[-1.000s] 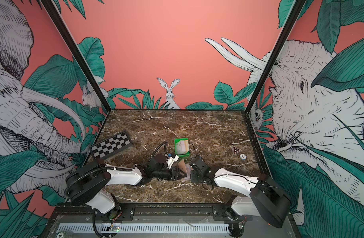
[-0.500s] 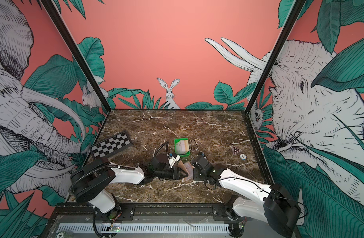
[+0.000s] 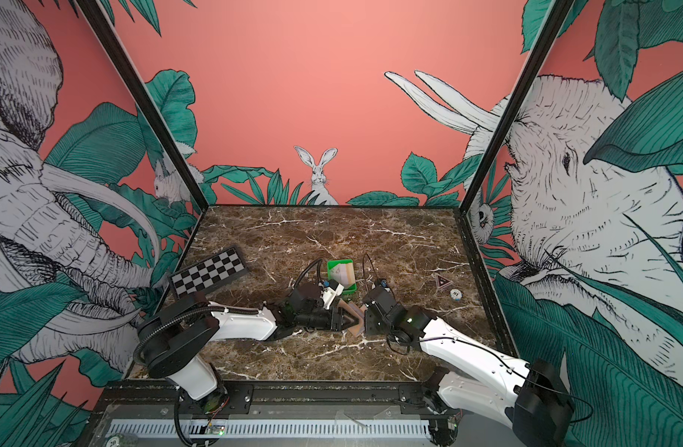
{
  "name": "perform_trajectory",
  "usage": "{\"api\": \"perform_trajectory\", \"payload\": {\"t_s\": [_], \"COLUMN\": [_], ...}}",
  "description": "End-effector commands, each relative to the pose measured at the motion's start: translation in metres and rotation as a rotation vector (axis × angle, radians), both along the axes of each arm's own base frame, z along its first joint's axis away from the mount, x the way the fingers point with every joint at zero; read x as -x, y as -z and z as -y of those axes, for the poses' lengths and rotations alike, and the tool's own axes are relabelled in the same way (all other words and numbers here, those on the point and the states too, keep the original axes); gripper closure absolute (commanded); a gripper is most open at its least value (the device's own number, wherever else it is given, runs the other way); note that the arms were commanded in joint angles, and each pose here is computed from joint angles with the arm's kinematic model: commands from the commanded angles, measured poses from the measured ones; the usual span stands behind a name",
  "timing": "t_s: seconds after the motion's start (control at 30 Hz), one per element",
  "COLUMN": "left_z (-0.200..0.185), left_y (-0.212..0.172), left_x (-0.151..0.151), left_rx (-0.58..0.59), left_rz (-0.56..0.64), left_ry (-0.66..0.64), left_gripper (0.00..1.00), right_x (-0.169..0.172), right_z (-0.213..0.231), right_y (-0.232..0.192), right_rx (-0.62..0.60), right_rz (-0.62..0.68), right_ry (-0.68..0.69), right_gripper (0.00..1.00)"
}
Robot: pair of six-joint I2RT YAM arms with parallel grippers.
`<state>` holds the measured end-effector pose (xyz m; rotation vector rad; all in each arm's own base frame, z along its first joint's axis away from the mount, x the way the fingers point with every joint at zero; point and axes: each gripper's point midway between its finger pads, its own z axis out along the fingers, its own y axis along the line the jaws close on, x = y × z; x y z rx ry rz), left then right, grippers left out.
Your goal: Put the credit cards into the card holder
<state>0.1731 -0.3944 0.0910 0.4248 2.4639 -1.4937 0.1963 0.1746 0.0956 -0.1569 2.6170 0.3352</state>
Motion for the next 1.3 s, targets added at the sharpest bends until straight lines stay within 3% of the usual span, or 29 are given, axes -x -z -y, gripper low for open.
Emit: {"api": "perform_trajectory", "payload": {"t_s": [0.0,0.53,0.8,1.27], "left_z": [0.004,-0.017,-0.024,-0.029], "left_y": [0.001,0.036,0.048,0.054], "left_x": [-0.009,-0.032,-0.032,-0.034], "left_rx": [-0.033,-0.149,-0.22,-0.283], "left_rz": [0.045,0.004,-0.012,0.0], "left_ry": [-0.012,-0.175,-0.182,-0.178], "left_gripper": [0.47,0.64,0.67,0.7], "right_x": [-0.003,-0.022,-0.034,-0.016], "right_z": [0.003,-0.025,-0.023,-0.018], "right_y": [-0.006,0.01,0.039,0.075], "right_rx": [0.022,-0.113,-0.159,-0.185], "right_rz": [0.022,-0.066,-0.138,-0.235], "right_ry": [-0.008,-0.111,-0.101,-0.082], "right_gripper": [0.77,0.74,0.71,0.71]}}
